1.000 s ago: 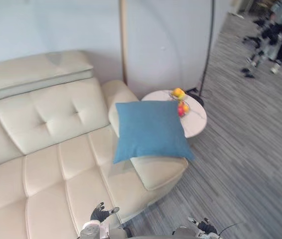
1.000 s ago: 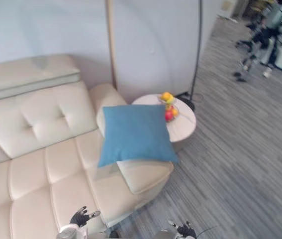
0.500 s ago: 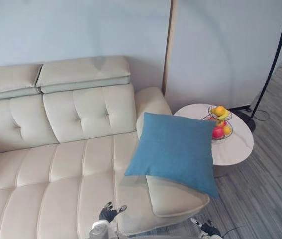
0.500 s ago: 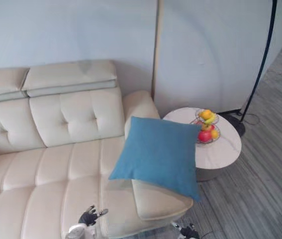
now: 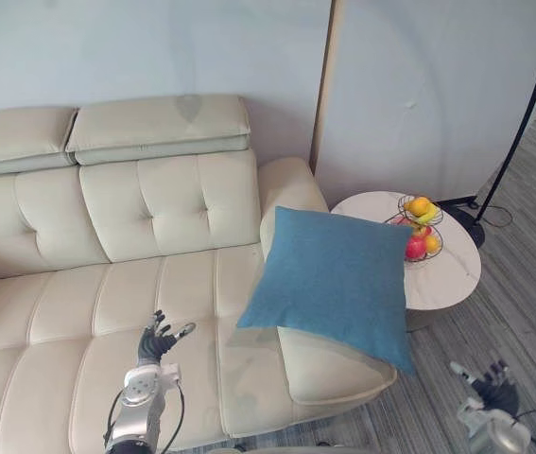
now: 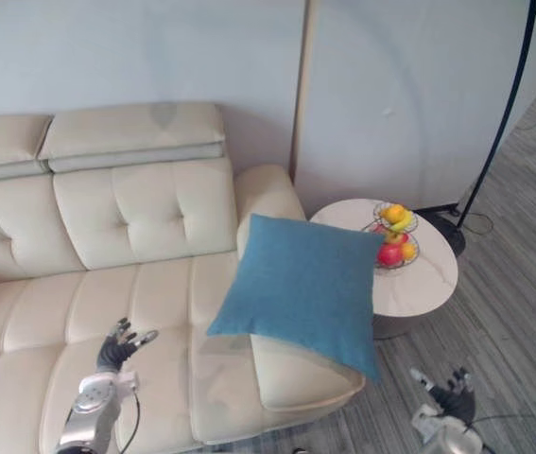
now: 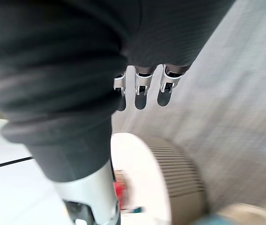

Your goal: Pick up cushions and gather them together orderly.

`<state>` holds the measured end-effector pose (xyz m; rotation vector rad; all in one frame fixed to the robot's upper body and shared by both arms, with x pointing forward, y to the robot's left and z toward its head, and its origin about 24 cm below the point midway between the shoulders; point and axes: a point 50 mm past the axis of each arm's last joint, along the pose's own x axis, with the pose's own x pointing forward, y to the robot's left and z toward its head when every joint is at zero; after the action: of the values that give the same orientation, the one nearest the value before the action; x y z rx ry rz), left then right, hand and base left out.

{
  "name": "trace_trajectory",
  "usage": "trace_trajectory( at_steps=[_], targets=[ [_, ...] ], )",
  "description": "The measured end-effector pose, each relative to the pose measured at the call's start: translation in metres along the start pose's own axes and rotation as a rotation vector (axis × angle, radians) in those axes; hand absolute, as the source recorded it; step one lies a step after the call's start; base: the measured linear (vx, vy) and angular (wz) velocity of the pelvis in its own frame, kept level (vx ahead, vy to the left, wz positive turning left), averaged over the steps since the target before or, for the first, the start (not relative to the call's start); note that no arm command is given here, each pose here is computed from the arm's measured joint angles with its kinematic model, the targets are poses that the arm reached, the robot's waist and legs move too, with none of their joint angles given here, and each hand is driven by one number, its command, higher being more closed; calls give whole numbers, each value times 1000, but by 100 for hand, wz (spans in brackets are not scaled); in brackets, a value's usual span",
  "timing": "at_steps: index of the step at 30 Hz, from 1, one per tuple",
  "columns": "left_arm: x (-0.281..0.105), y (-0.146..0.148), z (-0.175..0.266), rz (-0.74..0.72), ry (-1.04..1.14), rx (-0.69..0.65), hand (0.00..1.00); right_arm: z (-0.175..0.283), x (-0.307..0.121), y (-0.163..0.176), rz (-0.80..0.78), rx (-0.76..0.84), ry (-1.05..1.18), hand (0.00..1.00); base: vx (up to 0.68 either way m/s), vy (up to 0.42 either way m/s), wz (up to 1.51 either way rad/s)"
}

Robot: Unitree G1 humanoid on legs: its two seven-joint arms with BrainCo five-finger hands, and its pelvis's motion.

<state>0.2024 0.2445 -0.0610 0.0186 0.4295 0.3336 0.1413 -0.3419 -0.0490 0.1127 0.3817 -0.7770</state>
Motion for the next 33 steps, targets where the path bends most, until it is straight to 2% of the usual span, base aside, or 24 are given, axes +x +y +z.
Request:
trace_trajectory(
  at_steps=[6, 12, 17, 23, 25, 31, 32, 33],
  targets=[
    [4, -8, 10, -22, -30, -15, 0, 25, 14, 23, 64, 39, -75, 0, 38, -16, -2],
    [30, -70, 74, -187, -206, 18, 0, 80, 33, 81, 215, 83, -215, 0, -27, -6, 6],
    [34, -117, 114, -280, -292, -40, 0, 114, 33, 122, 312, 127, -303, 0, -88, -23, -4],
    [32, -152, 152, -351, -370, -83, 0, 128, 27, 147, 365, 144, -340, 0, -118, -44, -5],
    [29, -169, 167, -390, -406, -50, 0, 131, 19, 162, 401, 156, -352, 0, -165, -38, 5],
    [21, -194, 188, -448, -469, 14, 0, 131, 6, 184, 455, 217, -352, 0, -112, -14, 8],
    [19, -197, 194, -444, -495, 35, 0, 139, 4, 188, 464, 232, -380, 100, -73, 22, -2],
    [17, -200, 201, -449, -521, 55, 100, 145, 2, 191, 475, 257, -399, 100, -48, 29, -7]
  ],
)
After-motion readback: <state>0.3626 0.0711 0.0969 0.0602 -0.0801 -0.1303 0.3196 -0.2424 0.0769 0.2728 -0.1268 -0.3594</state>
